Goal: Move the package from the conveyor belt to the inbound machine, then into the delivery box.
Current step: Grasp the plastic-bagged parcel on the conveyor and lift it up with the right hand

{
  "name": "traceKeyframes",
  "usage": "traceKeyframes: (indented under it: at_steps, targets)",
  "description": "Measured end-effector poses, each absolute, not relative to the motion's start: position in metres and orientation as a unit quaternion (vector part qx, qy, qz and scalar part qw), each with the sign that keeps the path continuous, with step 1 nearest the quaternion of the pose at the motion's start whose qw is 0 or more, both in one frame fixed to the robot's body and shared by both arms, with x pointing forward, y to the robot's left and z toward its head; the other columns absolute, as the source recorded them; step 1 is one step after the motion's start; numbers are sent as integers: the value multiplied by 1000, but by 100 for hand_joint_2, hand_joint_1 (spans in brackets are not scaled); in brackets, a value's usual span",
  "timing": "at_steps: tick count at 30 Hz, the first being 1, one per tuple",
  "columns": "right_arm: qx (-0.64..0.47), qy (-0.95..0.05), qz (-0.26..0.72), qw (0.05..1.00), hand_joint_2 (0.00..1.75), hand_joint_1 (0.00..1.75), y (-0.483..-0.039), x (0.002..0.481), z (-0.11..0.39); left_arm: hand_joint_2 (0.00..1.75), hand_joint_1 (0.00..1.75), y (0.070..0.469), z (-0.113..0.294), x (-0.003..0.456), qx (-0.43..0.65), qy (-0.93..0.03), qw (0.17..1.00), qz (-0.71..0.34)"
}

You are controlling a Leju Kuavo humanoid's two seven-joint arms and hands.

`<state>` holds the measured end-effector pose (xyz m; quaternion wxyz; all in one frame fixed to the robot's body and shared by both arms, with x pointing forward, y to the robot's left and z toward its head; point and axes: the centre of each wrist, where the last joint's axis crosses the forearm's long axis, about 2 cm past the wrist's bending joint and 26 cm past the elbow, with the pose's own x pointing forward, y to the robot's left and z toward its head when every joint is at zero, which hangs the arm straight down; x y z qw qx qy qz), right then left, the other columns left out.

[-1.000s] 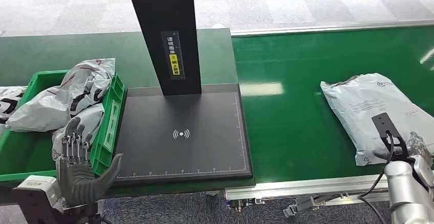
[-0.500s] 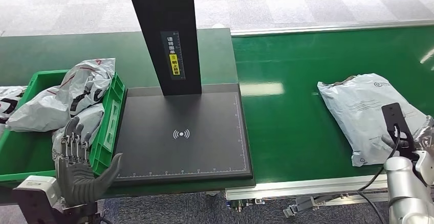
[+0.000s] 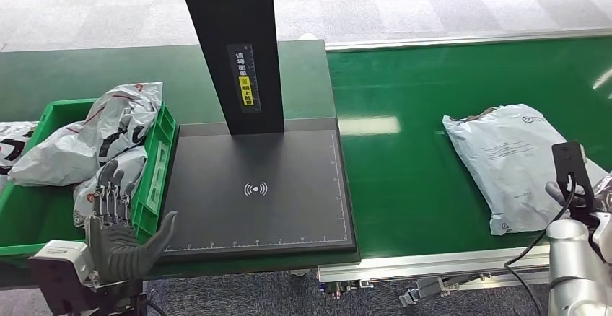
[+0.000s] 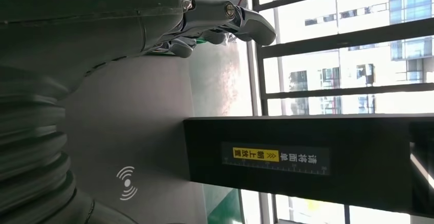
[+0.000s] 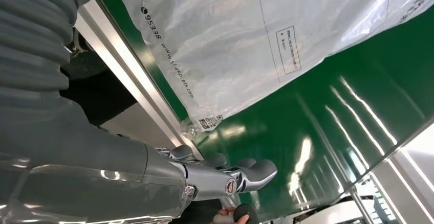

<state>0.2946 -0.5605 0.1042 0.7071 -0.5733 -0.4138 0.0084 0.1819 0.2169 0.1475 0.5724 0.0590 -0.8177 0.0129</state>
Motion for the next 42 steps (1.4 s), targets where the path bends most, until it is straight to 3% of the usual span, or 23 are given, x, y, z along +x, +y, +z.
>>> traceKeyframes:
  at_steps: [21,32,36,42]
  targets:
    - [-493,-212,180,825,175,0,-521,287,54,175,0,213,139,186,36,-806,591,5]
    - [-432,-194,236,849,175,0,-510,291,48,175,0,215,139,188,33,-800,599,-2]
    - [-423,-203,246,848,175,175,-505,293,48,175,0,215,139,187,34,-799,600,-4]
    - [-414,-215,259,846,175,175,-495,301,48,175,0,216,138,185,40,-798,601,-3]
